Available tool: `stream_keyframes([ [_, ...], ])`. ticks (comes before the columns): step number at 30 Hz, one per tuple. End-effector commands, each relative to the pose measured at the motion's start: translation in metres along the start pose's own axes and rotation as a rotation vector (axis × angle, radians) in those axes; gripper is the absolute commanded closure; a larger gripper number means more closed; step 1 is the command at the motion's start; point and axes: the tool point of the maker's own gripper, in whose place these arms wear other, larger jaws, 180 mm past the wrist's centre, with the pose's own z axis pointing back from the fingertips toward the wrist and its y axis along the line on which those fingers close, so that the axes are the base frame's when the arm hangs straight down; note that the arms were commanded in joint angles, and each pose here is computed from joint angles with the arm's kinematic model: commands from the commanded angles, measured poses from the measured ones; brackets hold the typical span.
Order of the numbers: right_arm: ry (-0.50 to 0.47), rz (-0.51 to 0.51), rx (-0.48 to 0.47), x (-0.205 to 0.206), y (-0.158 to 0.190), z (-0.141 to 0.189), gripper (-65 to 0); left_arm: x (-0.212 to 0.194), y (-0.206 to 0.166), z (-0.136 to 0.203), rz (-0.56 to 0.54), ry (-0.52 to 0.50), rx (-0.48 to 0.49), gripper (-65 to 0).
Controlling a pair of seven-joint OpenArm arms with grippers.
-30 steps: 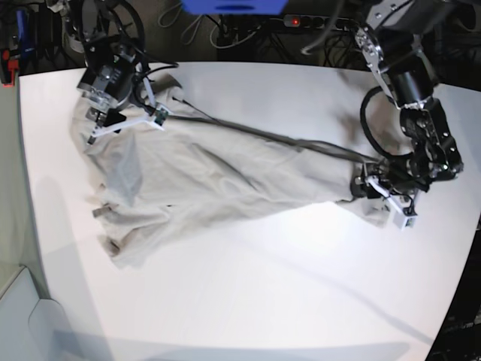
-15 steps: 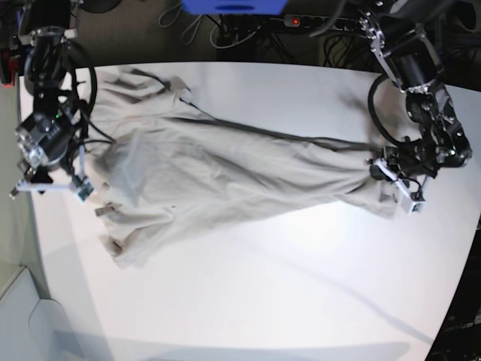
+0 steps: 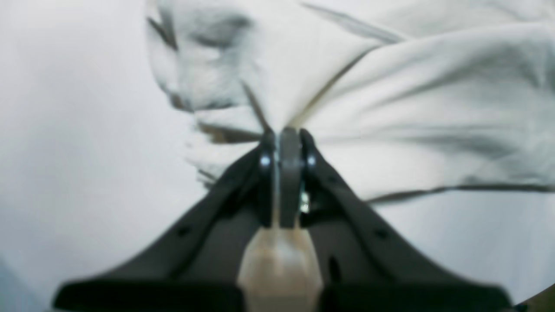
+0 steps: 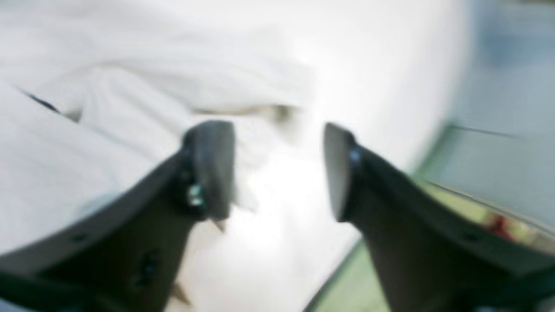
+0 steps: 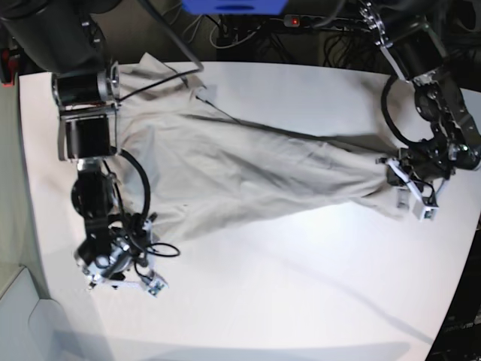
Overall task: Layout the t-shirt on the table in an organized manner, then fold the t-shirt properly
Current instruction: 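Pull the shirt fabric with the right gripper to spread the fold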
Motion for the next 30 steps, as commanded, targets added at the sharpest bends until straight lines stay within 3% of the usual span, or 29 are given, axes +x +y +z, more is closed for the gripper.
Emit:
stream_keyframes([
  [1, -0.033, -0.017, -0.030, 0.013, -0.023, 0.004, -39.6, 0.020, 0.003, 0.009, -0.024, -0.051, 0.014, -0.2],
  [7, -0.131, -0.054, 0.094, 0.024, -0.002, -0.030, -44.6, 0.020, 0.003, 0.010, -0.022, -0.054, 0.020, -0.2],
  [15, -0.229, -0.079, 0.106, 0.040, -0.013, -0.034, -44.7, 0.010, 0.003, 0.010, -0.025, -0.026, 0.021, -0.2],
  [24, -0.204, -0.134, 0.199, 0.022, 0.006, -0.059, -44.7, -0.027, 0.000, 0.009, -0.023, 0.045, 0.016, -0.2],
  [30, -0.198, -0.137, 0.217, 0.017, 0.013, -0.063, -44.7, -0.028, 0.000, 0.012, -0.035, 0.043, 0.025, -0.2],
])
